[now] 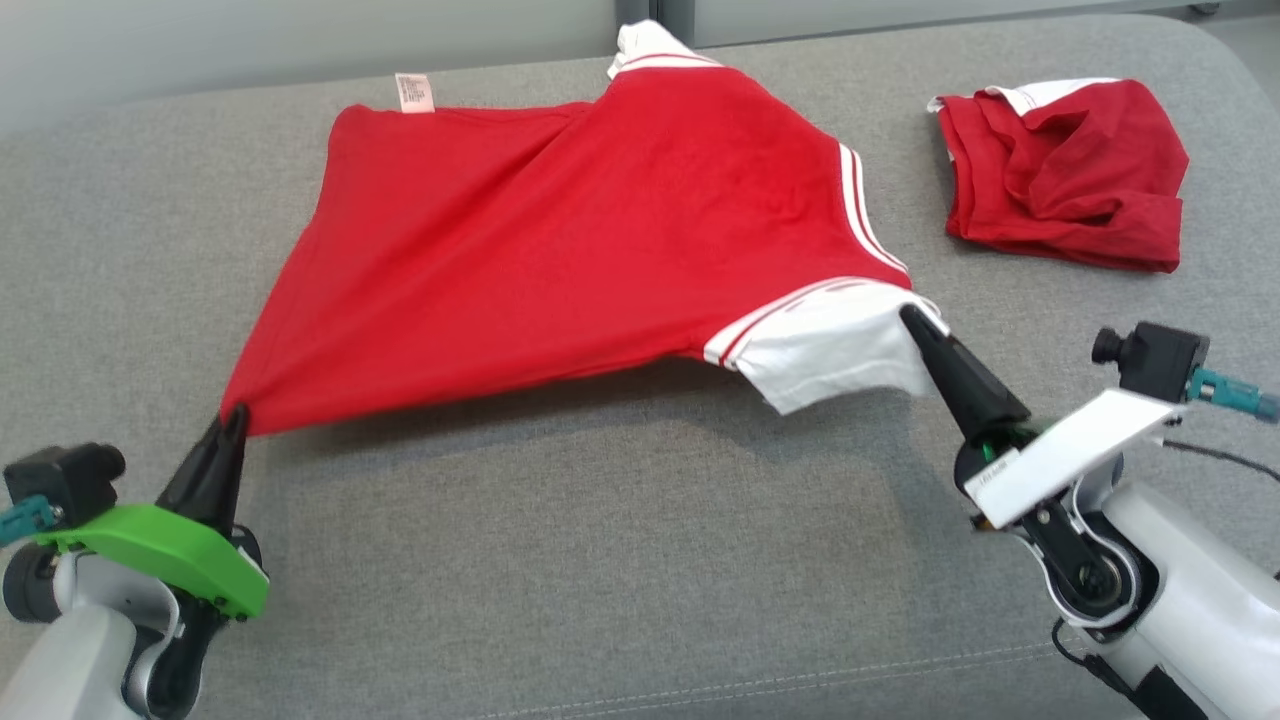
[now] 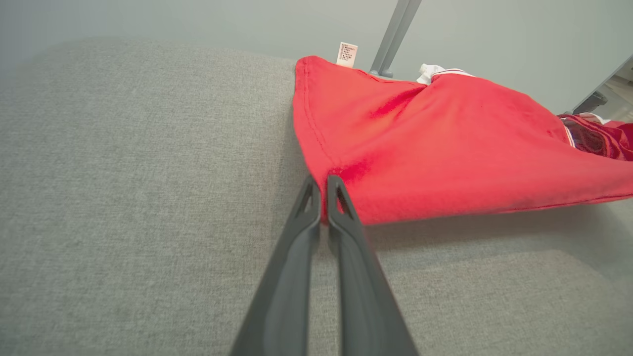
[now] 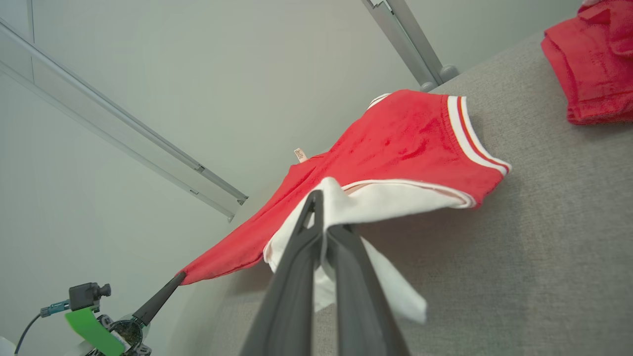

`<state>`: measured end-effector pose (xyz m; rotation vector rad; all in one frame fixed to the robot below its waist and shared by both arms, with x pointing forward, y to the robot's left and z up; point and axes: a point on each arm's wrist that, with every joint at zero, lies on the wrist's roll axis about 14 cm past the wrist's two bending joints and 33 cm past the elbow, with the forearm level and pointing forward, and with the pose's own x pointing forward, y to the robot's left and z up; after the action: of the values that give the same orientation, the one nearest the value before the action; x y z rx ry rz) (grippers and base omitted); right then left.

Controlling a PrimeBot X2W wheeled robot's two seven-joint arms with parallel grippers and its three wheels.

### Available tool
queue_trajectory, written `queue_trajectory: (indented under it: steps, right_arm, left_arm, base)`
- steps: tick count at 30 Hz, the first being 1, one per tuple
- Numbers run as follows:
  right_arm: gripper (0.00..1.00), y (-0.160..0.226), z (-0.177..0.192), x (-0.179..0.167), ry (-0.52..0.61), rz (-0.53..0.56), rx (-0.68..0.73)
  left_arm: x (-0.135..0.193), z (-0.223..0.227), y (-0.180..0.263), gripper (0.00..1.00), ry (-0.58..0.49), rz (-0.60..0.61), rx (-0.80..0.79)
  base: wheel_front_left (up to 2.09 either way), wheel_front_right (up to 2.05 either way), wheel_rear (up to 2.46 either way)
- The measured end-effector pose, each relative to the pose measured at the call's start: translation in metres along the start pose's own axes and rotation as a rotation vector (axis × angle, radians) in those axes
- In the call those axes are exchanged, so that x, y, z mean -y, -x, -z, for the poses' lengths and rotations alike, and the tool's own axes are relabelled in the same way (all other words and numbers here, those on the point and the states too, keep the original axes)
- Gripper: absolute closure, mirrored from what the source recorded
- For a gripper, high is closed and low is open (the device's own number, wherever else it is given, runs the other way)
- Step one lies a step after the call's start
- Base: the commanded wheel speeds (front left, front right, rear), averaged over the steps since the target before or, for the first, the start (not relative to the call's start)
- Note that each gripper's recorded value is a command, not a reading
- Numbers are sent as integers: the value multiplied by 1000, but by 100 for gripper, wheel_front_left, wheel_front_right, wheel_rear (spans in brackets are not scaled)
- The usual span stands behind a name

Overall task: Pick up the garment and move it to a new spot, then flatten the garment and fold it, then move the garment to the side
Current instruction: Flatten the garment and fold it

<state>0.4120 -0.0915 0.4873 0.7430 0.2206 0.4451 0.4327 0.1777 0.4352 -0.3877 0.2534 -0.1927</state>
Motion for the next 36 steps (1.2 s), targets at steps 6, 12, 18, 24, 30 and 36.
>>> queue_trajectory:
  steps: [6, 12, 18, 24, 30, 36]
  right_arm:
    - [100, 41, 27, 6, -19, 37, -88]
    - [100, 64, 54, -3, -91, 38, -180]
    - [100, 84, 69, 9, -107, 83, -242]
    - [100, 92, 71, 19, -68, 108, -262]
    - [100, 103, 94, 16, -83, 113, -328]
    - [100, 108, 110, 13, -103, 116, -366]
  left_arm:
    - [-2, 29, 37, 100, -11, -19, -67]
    - [-15, 43, 62, 100, -12, -86, -91]
    - [-22, 53, 76, 100, -12, -126, -110]
    - [-25, 58, 84, 100, -32, -153, -120]
    - [-23, 68, 89, 100, -46, -164, -143]
    - [-27, 68, 90, 100, -57, -192, -144]
  base:
    - [0, 0, 0]
    - [0, 0, 0]
    - [0, 0, 0]
    - [0, 0, 0]
    - [0, 0, 0]
    - [0, 0, 0]
